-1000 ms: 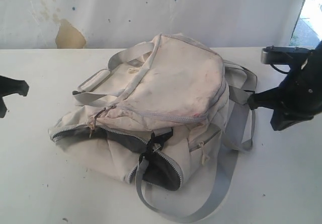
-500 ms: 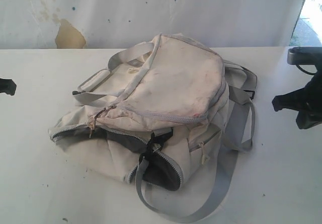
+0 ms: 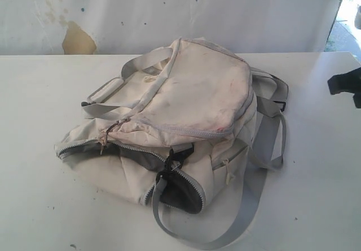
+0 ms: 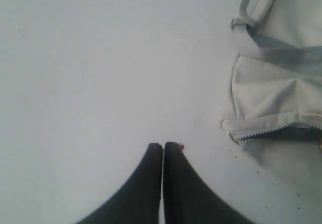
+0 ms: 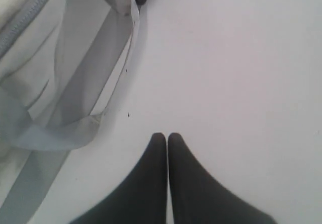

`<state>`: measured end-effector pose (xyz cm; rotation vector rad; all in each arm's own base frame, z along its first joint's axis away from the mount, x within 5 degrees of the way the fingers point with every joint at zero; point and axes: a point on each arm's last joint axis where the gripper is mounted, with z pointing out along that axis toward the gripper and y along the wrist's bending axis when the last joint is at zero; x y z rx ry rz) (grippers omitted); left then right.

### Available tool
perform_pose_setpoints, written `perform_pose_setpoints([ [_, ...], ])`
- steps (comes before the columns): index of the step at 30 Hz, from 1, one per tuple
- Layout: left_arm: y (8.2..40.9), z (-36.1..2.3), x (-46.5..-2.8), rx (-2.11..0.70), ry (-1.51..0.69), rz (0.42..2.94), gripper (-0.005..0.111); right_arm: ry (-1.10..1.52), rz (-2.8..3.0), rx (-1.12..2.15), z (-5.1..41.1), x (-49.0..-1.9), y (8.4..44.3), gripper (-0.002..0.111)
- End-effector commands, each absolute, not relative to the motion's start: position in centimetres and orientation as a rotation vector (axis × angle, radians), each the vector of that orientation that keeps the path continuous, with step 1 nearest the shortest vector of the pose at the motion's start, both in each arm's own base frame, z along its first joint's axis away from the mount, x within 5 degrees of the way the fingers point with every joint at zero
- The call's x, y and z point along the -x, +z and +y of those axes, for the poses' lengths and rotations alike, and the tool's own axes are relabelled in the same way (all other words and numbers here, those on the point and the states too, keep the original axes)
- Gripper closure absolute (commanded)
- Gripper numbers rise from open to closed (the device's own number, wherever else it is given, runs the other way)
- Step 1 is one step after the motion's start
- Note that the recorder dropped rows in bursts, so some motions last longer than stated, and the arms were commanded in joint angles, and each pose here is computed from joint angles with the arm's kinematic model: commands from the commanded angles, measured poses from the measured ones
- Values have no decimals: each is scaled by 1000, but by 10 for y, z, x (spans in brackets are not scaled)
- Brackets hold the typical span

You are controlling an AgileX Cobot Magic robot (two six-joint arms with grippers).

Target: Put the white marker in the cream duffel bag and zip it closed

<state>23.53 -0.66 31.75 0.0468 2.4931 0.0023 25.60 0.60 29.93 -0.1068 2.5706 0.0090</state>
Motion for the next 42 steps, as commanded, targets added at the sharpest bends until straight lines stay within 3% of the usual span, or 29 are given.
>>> perform_pose_setpoints([
  [1,331,-5,-209,-57,16,2342,107,-7,2422,94,3,-226,325,108],
  [13,360,-2,-111,-40,6,1915,107,-19,1948,78,3,-110,368,108],
  [24,354,0,-26,-31,3,1575,107,-28,1547,65,1,-5,368,108],
  [31,345,1,4,-28,0,1370,107,-47,1461,78,1,15,350,108],
  [42,343,0,2,-20,-33,1365,107,-64,1389,77,0,1,341,108],
])
